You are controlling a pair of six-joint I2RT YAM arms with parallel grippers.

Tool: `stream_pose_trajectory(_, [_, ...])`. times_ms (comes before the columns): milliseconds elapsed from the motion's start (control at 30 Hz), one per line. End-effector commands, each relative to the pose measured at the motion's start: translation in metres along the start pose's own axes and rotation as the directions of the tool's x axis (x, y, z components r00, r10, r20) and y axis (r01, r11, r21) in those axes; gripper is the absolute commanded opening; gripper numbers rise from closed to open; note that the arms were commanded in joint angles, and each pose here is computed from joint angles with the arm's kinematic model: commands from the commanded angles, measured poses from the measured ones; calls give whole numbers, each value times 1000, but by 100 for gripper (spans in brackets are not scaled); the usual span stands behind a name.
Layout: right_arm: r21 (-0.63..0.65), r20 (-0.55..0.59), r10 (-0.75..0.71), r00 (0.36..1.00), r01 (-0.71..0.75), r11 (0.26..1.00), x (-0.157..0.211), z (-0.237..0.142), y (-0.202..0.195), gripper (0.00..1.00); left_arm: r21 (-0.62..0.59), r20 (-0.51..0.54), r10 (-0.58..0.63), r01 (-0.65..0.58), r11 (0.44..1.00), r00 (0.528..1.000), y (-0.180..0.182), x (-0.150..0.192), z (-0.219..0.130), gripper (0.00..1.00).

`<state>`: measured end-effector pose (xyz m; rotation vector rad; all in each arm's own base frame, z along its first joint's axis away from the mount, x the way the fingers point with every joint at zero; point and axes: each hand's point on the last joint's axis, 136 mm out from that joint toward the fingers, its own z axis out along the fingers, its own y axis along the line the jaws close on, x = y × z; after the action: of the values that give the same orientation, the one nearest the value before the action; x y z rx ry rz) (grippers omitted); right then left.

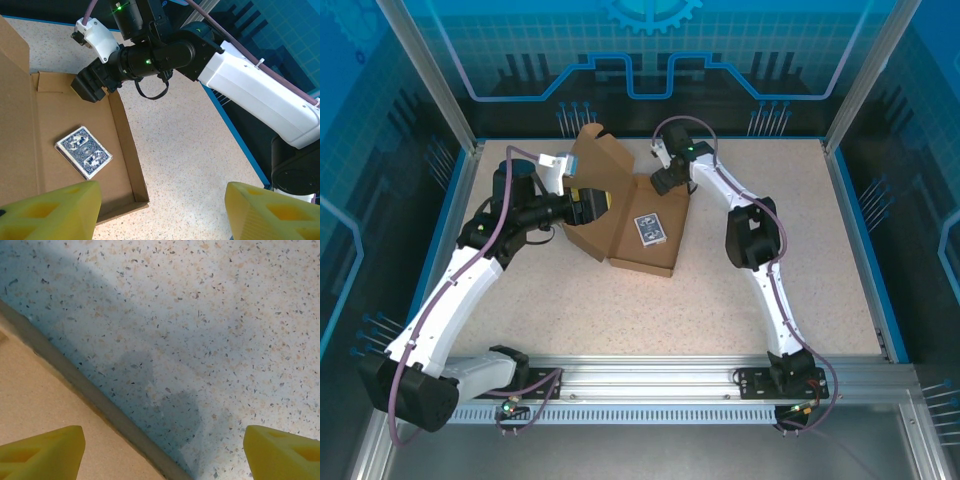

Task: Fold the paper box

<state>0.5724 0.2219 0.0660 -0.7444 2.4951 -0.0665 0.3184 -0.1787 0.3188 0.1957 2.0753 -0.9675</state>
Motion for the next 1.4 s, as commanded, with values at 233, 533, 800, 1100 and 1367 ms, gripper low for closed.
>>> stream_pose_trajectory(233, [-38,-48,-153,987,151,988,9,9,7,74,15,-4,4,-4,1000,1000,-1,5,-3,68])
stream_pose_trajectory(533, [-93,-83,-179,980,171,981,21,-9,17,64,16,-8,0,0,1000,1000,0,6,-2,68])
stream_pose_trajectory(800, [-138,-125,-146,981,129,982,44,-38,31,58,-5,1,-6,6,1000,1000,2,4,-3,69])
stream_pose_trajectory(1100, [-210,-153,-73,986,40,977,97,-77,75,57,-4,-2,-1,1,1000,1000,3,5,-2,69])
stream_pose_trajectory(1367, [-282,-171,-39,984,-12,959,138,-101,125,55,-6,-2,6,-6,1000,1000,3,5,-2,69])
